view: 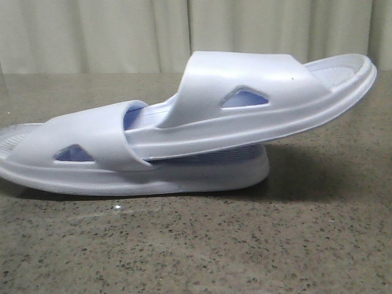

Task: Insert blue slippers together front up
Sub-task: 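Open both grippers and withdraw them from the stacked slippers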

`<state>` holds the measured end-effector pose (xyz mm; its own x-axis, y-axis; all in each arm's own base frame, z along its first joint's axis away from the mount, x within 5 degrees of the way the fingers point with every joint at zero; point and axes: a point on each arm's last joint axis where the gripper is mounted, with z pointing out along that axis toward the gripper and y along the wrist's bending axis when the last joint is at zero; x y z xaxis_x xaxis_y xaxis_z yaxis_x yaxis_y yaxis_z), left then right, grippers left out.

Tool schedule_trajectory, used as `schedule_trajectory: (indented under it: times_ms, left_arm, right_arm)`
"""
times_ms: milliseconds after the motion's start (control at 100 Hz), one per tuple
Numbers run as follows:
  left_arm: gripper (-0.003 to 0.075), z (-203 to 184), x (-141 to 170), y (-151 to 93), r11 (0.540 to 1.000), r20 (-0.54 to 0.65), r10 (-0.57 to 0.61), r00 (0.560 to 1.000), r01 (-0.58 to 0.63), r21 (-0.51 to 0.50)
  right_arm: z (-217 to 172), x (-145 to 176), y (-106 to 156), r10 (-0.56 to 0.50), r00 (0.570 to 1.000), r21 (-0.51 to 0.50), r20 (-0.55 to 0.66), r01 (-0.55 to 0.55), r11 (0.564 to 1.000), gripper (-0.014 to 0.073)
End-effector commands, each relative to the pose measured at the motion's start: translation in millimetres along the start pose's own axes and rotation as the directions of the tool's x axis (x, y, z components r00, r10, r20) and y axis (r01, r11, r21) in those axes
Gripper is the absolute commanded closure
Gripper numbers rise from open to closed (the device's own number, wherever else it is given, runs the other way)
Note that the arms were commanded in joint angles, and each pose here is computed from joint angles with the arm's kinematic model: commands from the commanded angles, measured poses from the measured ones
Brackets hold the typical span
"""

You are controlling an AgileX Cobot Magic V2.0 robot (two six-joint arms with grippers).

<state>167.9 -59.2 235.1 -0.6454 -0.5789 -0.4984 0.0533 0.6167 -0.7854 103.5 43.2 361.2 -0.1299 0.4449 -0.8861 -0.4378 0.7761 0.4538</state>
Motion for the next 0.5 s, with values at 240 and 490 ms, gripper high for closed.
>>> schedule_trajectory:
  times_ms: [240, 490]
  left_arm:
    - [0.0296, -37.4, -26.1, -47.4, 0.935, 0.252, 0.317, 0.914, -0.346, 0.079]
    - [0.0296, -87.6, -17.3, -61.8, 0.796, 0.412, 0.566, 0.714, -0.604, -0.047]
  right_arm:
    - [-1.6, -7.6, -7.2, -0.293, 0.956, 0.119, -0.014, 0.292, 0.949, 0.0155]
    - [-14.8, -8.5, -4.1, -0.479, 0.878, 0.141, -0.025, 0.477, 0.867, 0.0155]
